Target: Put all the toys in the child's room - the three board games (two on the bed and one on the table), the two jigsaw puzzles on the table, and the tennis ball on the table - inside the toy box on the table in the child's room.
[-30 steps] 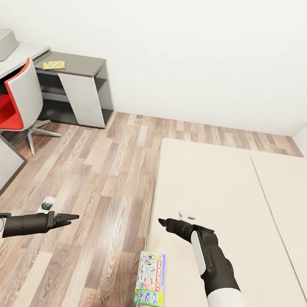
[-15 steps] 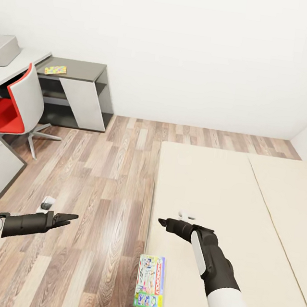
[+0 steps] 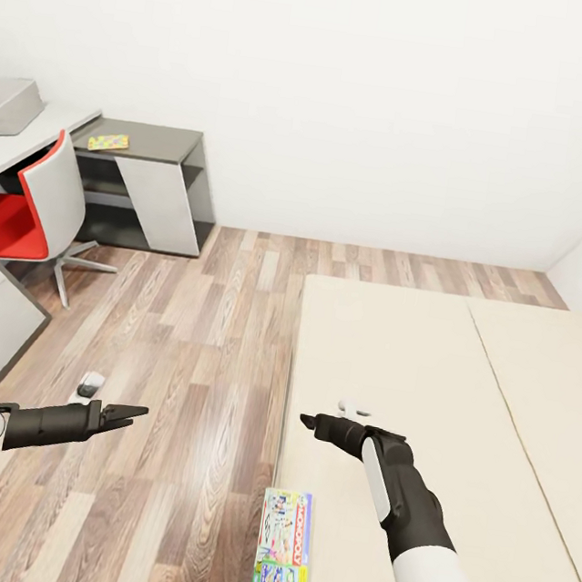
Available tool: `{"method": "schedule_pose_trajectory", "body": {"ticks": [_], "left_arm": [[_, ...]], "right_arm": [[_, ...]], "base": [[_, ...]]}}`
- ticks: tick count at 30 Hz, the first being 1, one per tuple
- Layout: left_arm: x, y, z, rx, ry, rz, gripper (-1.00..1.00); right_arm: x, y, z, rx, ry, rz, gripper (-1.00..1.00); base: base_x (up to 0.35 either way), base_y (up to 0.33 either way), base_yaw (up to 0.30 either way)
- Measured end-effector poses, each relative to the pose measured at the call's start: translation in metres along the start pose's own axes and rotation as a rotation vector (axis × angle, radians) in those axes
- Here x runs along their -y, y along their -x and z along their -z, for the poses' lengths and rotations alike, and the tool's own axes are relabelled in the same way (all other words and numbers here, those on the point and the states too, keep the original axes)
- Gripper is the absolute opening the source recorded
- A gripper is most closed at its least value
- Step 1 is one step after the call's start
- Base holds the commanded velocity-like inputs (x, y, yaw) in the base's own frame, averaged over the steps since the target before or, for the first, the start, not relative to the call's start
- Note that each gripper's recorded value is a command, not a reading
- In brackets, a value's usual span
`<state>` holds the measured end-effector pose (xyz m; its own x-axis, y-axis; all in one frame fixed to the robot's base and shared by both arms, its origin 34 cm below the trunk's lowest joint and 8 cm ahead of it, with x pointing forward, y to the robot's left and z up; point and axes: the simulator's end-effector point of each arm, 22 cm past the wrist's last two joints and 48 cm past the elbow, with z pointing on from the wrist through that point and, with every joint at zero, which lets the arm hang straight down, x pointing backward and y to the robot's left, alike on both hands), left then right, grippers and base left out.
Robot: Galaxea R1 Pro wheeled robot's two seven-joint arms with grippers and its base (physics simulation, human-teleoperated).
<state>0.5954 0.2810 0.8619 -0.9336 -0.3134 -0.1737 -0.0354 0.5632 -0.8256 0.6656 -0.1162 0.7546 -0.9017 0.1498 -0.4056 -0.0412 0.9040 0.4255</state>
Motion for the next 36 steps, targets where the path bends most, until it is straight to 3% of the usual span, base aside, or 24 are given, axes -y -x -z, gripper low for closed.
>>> {"method": "schedule_pose_trajectory", "body": {"ticks": [36], "left_arm": [[0.024, 0.012, 0.012, 0.034, -0.018, -0.046, 1.0]], "right_arm": [[-0.013, 0.026, 0.021, 0.053, 0.008, 0.025, 1.0]], "base": [[0.0, 0.0, 0.0]]}}
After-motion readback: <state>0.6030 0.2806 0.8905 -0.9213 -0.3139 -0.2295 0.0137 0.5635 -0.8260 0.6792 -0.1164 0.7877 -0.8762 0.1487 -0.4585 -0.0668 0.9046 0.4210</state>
